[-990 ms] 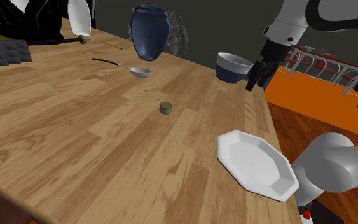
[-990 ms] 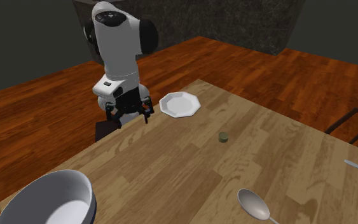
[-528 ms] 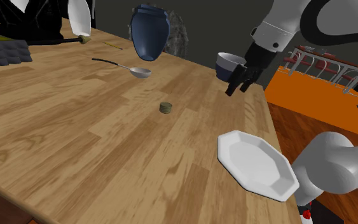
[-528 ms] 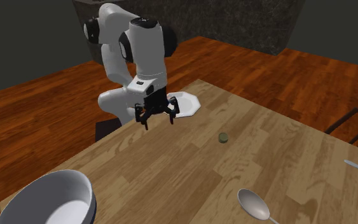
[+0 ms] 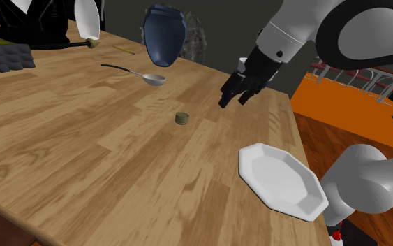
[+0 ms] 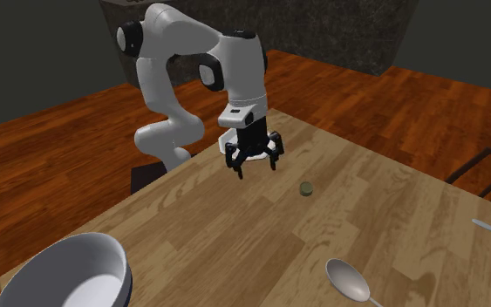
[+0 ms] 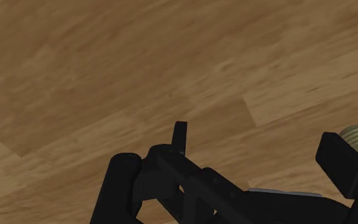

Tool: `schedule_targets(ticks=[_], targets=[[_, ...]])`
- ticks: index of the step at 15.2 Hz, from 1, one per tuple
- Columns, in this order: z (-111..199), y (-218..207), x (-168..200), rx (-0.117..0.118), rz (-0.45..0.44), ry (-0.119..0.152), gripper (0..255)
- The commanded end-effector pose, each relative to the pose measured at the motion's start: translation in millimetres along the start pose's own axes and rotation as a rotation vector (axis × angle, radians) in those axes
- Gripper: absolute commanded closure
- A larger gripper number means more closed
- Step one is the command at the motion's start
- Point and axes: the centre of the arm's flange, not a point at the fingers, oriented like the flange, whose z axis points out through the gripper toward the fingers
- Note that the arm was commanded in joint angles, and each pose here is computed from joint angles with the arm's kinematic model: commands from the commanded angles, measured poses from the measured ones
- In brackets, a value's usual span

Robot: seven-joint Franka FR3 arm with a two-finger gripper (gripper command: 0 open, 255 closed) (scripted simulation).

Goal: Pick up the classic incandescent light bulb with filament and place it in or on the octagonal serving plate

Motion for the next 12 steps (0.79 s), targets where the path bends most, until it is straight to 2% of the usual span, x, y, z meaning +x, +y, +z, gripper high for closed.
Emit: schedule_targets(ticks=[1, 9, 12], targets=[[4, -23, 2, 0.015, 0.004, 0.033, 0], [17, -116, 6, 0.065, 0.016, 0.160, 0], [33, -117, 9, 0.065, 0.016, 0.160, 0]])
